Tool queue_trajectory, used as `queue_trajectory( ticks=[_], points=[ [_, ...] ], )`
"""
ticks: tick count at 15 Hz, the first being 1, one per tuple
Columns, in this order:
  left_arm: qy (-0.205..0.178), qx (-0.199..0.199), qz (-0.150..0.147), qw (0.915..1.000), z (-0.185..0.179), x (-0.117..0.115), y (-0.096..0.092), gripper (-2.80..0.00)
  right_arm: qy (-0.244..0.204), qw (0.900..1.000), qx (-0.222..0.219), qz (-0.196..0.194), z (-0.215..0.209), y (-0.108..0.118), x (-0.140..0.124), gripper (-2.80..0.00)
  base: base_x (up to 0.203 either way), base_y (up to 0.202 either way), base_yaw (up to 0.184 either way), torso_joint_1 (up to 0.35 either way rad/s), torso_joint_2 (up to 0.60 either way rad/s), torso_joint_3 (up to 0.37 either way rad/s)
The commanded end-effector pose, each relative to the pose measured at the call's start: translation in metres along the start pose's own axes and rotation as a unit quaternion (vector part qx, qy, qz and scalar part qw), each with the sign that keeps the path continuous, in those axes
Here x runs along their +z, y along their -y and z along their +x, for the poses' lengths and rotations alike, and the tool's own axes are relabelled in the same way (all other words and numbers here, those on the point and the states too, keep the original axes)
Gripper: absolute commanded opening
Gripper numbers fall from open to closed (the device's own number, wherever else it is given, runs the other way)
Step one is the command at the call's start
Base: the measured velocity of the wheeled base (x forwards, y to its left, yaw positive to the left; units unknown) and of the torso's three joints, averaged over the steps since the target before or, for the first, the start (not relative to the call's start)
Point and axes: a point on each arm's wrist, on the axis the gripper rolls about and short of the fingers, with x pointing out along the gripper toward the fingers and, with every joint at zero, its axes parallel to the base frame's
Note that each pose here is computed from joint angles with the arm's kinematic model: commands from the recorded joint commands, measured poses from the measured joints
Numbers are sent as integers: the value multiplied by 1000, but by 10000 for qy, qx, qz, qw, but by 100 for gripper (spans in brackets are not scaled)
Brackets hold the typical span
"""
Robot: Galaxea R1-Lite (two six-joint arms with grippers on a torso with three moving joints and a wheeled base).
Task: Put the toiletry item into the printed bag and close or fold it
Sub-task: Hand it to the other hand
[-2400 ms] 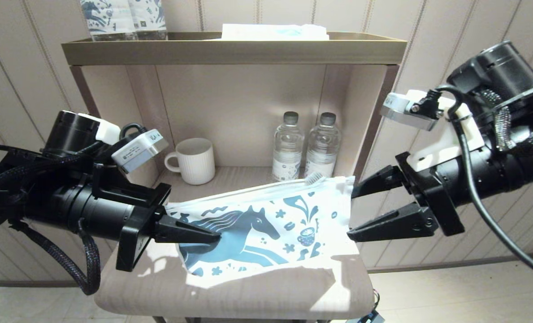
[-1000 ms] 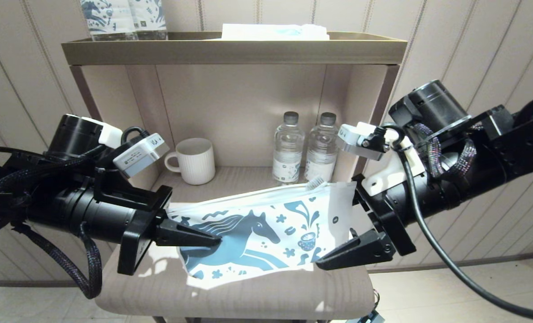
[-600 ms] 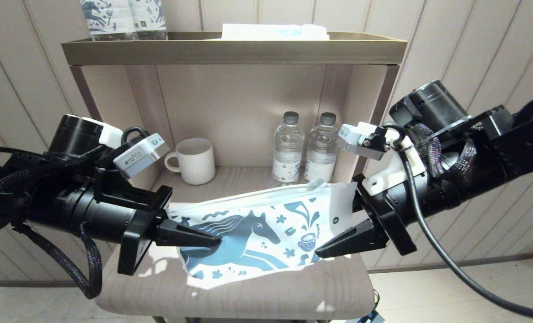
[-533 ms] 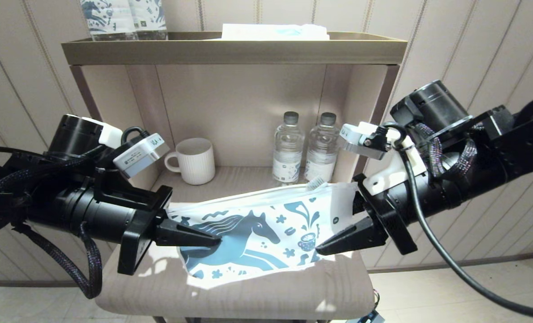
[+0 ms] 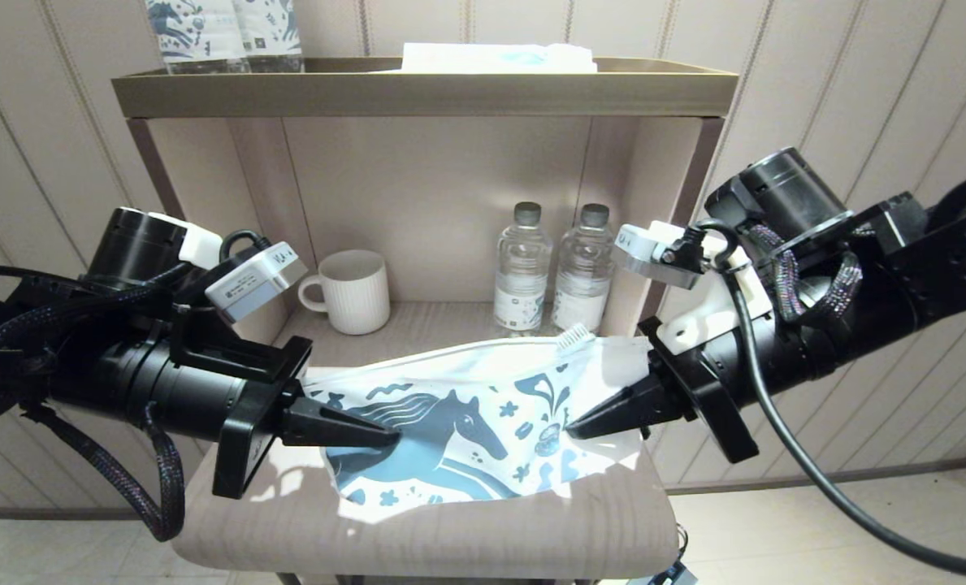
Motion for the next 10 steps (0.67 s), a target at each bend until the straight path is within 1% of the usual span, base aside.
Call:
queue_trajectory(
  ticks=[1,4,5,8,10],
  points=[
    [12,-28,9,10000,0,1,0,-280,7,10000,38,-17,0,-1,0,-280,0,0,0,0,0,0],
    [-5,-29,-11,10000,0,-2,1,-280,12,10000,41,-25,0,-2,1,-280,0,0,0,0,0,0],
    [-6,-34,18,10000,0,-2,0,0,14,10000,35,-27,0,-2,1,-280,0,0,0,0,0,0],
    [28,-11,121,9999,-1,2,1,0,4,10000,22,-15,-1,-2,0,-280,0,0,0,0,0,0],
    [118,148,227,9996,-9,8,-1,0,1,10000,-1,3,-2,-3,-1,-280,0,0,0,0,0,0]
  ],
)
